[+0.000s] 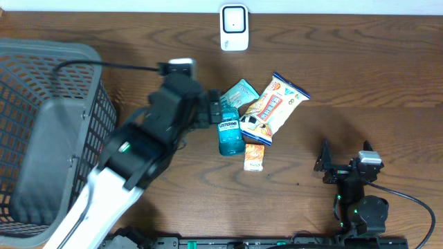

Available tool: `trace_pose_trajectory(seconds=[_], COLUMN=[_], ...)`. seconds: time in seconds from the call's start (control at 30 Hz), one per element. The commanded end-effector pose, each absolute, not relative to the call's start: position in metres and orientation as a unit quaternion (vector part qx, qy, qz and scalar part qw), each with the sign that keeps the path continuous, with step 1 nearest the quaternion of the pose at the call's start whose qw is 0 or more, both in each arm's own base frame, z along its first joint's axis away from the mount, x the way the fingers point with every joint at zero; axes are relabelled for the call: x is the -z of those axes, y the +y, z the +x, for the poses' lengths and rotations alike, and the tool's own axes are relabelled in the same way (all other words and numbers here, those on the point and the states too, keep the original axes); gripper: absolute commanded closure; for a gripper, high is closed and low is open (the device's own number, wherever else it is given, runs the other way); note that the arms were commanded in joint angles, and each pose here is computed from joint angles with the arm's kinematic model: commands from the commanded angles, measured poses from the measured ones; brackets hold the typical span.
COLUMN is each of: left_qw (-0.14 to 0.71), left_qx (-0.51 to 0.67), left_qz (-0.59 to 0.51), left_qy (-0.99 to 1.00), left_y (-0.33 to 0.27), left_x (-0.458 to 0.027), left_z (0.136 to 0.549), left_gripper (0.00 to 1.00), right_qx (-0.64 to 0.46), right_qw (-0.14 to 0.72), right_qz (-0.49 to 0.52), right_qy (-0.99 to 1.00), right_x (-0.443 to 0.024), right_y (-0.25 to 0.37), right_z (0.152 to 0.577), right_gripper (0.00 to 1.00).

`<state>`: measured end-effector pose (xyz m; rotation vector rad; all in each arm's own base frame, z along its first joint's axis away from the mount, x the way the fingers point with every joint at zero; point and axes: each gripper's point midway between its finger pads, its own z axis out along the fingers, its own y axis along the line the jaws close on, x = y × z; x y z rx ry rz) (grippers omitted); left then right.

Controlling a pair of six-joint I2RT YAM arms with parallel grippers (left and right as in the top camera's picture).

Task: Scan the item barcode
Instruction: 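Release the bottle and move the left gripper back into the basket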

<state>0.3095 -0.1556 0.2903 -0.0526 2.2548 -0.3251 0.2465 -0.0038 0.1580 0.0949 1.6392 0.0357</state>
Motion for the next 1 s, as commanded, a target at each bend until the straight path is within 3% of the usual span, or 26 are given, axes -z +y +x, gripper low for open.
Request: trace_pose_trajectory(seconds=[0.0, 0.37, 0.97], left_qw=[0.511, 0.626, 0.664], left_qx=[0.086, 0.098, 0.034], left_qz=[-0.051, -0.064, -0.108], left_qy=[0.854, 0.771, 0.739], left_y=[-0.111, -0.064, -0.004], left_x=[-0.347, -0.445, -0.507], left_z=[0.297, 0.247, 0.201], left_gripper=[0.02, 0.02, 0.02], right_qx=[-0.013, -0.013, -0.013], right_qw=[0.680, 0.680, 0.680], right_qz=[0.034, 0.034, 0.034], right_qy=[0.732, 0.732, 0.732], right_x=[-0.157, -0.157, -0.157], right_y=[-0.002, -0.002, -0.002], right_z=[0.246, 0.246, 0.246], right_gripper=[0.01, 0.01, 0.01])
